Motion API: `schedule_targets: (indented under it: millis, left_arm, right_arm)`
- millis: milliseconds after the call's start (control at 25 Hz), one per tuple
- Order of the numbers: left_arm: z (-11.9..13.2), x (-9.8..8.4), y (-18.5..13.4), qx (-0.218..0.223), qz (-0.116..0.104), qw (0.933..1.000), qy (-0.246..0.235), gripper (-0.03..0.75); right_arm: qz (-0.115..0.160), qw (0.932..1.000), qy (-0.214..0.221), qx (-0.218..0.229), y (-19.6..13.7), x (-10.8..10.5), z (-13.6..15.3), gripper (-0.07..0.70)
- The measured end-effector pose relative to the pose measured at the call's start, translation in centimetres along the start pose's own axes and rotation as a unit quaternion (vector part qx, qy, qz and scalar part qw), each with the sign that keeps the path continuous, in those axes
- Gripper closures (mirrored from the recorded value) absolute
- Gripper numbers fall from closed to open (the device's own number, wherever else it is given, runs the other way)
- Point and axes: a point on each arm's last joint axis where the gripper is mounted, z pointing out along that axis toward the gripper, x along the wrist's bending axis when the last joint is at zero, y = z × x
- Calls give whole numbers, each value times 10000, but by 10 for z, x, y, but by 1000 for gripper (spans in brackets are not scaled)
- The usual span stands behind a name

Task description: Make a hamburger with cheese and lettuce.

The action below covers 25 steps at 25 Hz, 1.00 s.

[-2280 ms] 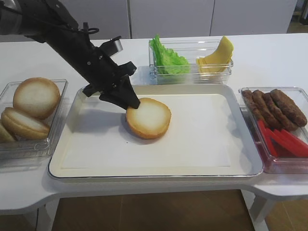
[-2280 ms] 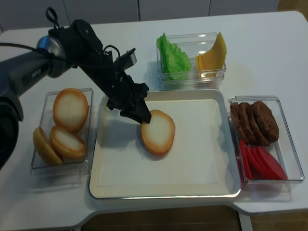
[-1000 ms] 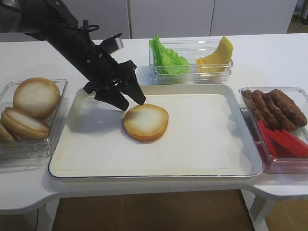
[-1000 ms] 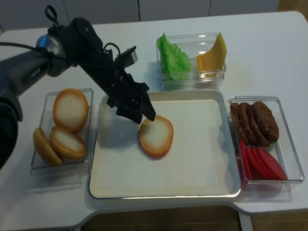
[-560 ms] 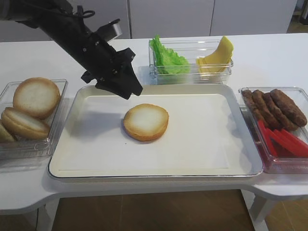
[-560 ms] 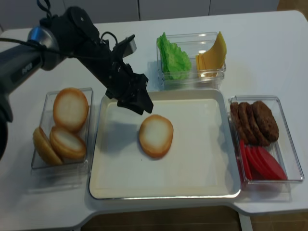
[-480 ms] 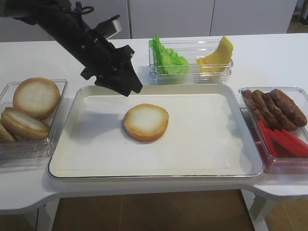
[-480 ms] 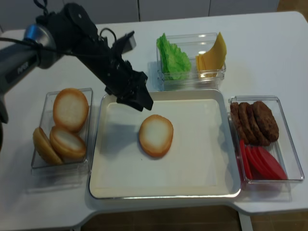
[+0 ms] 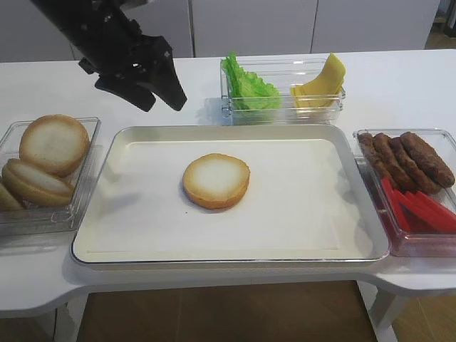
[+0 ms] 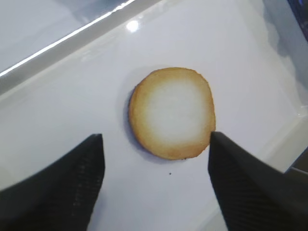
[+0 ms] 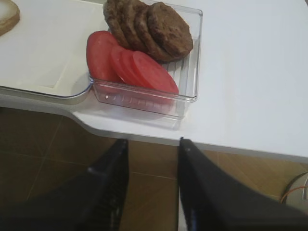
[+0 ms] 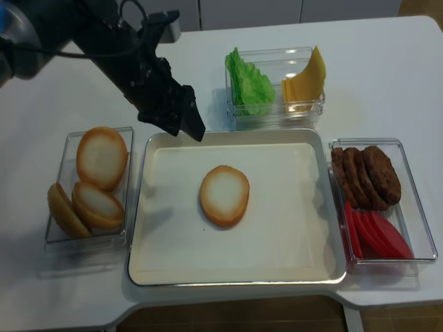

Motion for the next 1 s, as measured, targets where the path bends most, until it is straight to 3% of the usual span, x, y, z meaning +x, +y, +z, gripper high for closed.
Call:
schedule_targets:
  millis: [160,280,400,600,1000]
  left_arm:
    - [-19,4,-7,29,-136,9971,744,213]
    - [-35,9,-11,-9,-325,9892,1431,213]
    - [-55,9,-16,-149,-343,9800,1952,216]
    - [-77,6,-22,-361,-378,9709,2337,234]
    - [-109,26,-44,-602,-951,9600,2565,235]
  right_arm:
    - [-9,10000,0,0,0,0,0,351]
    - [-9,10000,0,0,0,0,0,351]
    - [-9,10000,0,0,0,0,0,351]
    - [-9,10000,0,0,0,0,0,351]
    - [-9,10000,0,0,0,0,0,351]
